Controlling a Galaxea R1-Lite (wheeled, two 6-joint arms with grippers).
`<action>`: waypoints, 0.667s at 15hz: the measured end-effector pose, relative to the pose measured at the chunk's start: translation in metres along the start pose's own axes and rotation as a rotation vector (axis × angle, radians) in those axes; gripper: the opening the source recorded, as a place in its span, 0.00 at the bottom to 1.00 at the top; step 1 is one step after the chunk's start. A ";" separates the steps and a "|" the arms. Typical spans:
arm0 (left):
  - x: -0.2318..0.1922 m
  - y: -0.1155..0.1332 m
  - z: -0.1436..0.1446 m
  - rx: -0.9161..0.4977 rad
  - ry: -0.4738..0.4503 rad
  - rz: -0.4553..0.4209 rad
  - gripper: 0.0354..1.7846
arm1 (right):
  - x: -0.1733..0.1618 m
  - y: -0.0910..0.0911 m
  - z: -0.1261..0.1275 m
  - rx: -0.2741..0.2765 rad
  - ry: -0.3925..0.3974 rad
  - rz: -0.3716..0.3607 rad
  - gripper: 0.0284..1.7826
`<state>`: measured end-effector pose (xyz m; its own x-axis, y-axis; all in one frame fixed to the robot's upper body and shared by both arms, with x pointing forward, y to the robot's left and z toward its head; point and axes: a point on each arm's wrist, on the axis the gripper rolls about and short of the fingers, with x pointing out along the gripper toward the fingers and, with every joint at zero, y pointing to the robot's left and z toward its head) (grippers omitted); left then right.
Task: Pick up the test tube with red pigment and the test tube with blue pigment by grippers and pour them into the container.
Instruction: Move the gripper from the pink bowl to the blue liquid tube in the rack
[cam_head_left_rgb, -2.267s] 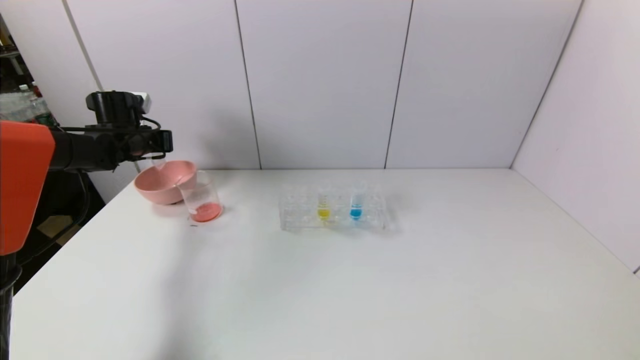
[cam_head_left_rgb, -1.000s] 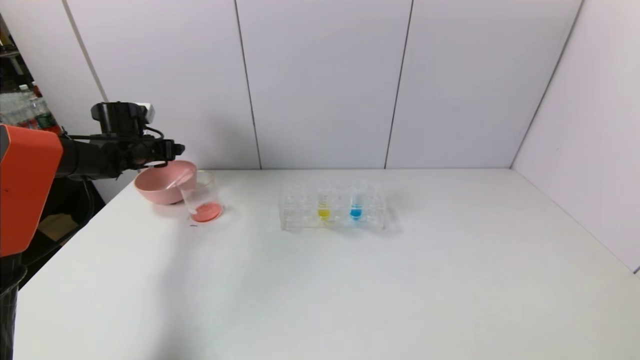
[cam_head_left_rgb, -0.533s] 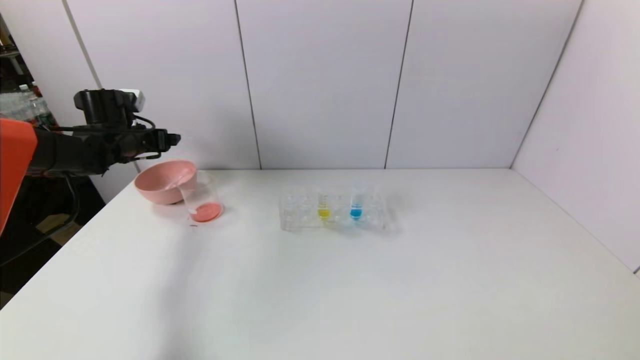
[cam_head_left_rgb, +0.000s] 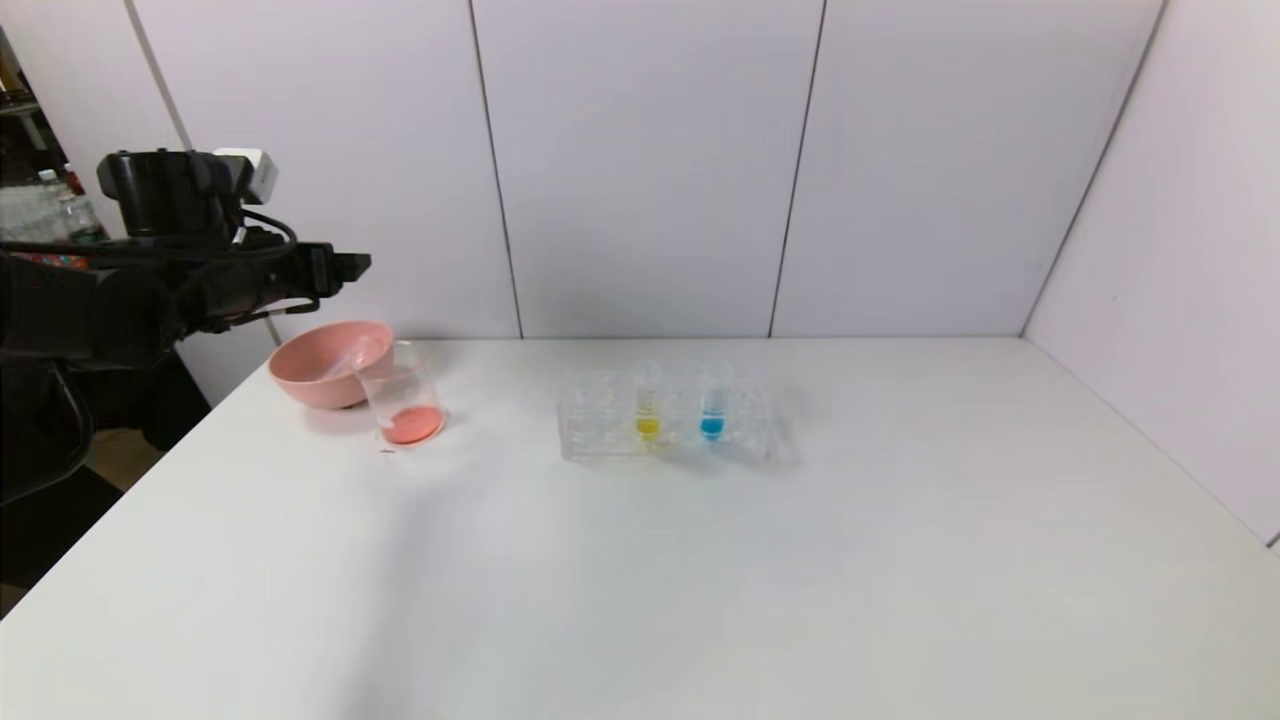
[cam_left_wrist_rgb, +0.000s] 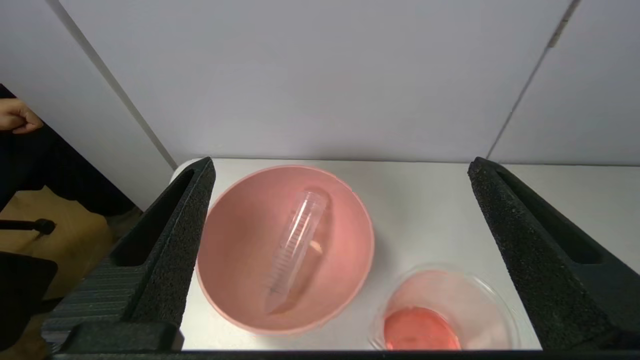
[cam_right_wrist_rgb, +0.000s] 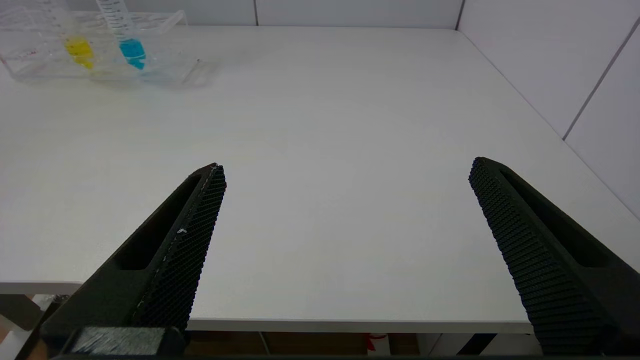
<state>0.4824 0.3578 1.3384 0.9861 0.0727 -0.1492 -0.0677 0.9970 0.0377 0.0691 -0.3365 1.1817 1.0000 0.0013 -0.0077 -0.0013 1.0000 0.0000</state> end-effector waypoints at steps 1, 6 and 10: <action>-0.015 -0.004 0.001 0.000 -0.001 -0.010 0.99 | 0.000 0.000 0.000 0.000 0.000 0.000 1.00; -0.090 -0.026 0.006 -0.004 -0.017 -0.087 0.99 | 0.000 0.000 0.000 0.000 0.000 0.000 1.00; -0.144 -0.048 0.003 -0.033 -0.037 -0.205 0.99 | 0.000 0.000 0.000 0.000 0.000 0.000 1.00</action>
<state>0.3438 0.2993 1.3609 0.9845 -0.1325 -0.1144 0.1308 0.9912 -0.0223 0.0691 -0.3365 1.1817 1.0000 0.0013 -0.0077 -0.0013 1.0000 0.0000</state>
